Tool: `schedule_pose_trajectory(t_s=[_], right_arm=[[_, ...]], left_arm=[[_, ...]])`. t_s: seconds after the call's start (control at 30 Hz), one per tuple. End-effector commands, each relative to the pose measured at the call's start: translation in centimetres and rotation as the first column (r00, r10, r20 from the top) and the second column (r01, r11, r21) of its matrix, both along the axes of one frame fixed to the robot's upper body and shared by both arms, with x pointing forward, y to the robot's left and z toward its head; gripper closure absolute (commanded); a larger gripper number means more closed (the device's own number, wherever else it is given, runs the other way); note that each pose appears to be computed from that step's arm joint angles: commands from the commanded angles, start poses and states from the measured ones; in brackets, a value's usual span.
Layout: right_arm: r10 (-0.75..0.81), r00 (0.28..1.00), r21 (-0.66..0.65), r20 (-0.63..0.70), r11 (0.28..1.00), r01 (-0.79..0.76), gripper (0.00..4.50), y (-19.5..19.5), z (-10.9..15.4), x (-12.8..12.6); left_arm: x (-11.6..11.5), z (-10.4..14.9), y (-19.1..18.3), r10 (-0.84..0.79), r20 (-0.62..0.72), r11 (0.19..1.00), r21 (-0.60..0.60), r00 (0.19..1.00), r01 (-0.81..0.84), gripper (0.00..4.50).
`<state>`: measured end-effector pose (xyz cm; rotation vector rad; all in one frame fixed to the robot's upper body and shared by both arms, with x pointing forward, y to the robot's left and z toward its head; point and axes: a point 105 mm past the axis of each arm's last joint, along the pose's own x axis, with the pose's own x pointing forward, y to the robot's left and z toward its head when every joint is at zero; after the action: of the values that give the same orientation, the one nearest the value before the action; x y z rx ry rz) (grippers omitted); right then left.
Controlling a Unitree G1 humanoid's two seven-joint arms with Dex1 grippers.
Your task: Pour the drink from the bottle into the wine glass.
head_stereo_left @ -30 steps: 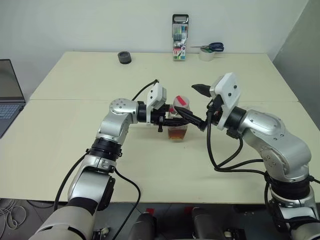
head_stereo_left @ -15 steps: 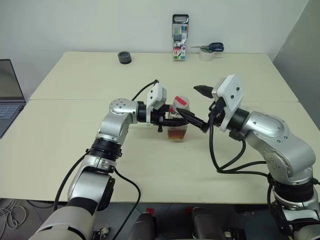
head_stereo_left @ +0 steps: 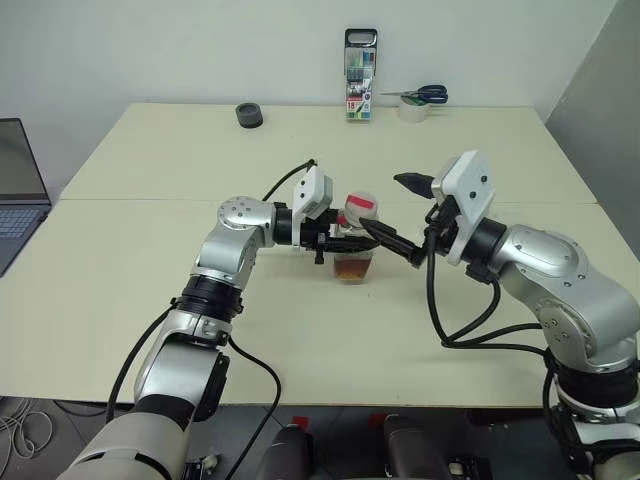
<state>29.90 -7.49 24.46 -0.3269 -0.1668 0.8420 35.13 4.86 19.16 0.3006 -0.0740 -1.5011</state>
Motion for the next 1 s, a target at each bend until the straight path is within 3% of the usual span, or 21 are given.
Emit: schedule_pose_trajectory(t_s=[0.03, 1.0], right_arm=[[-0.081, 0.995, 0.021, 0.050, 0.997, 0.080, 0.00, -1.7, 1.1, 0.5], [0.023, 0.999, 0.017, 0.049, 1.000, -0.023, 0.00, 0.1, 1.1, -0.9]], left_arm=[[-0.5, 1.3, -0.1, -0.033, 0.052, 0.999, -0.024, 0.998, 0.035, 2.79], [-0.5, 1.3, -0.2, -0.025, 0.052, 0.999, -0.031, 0.998, 0.026, 2.79]])
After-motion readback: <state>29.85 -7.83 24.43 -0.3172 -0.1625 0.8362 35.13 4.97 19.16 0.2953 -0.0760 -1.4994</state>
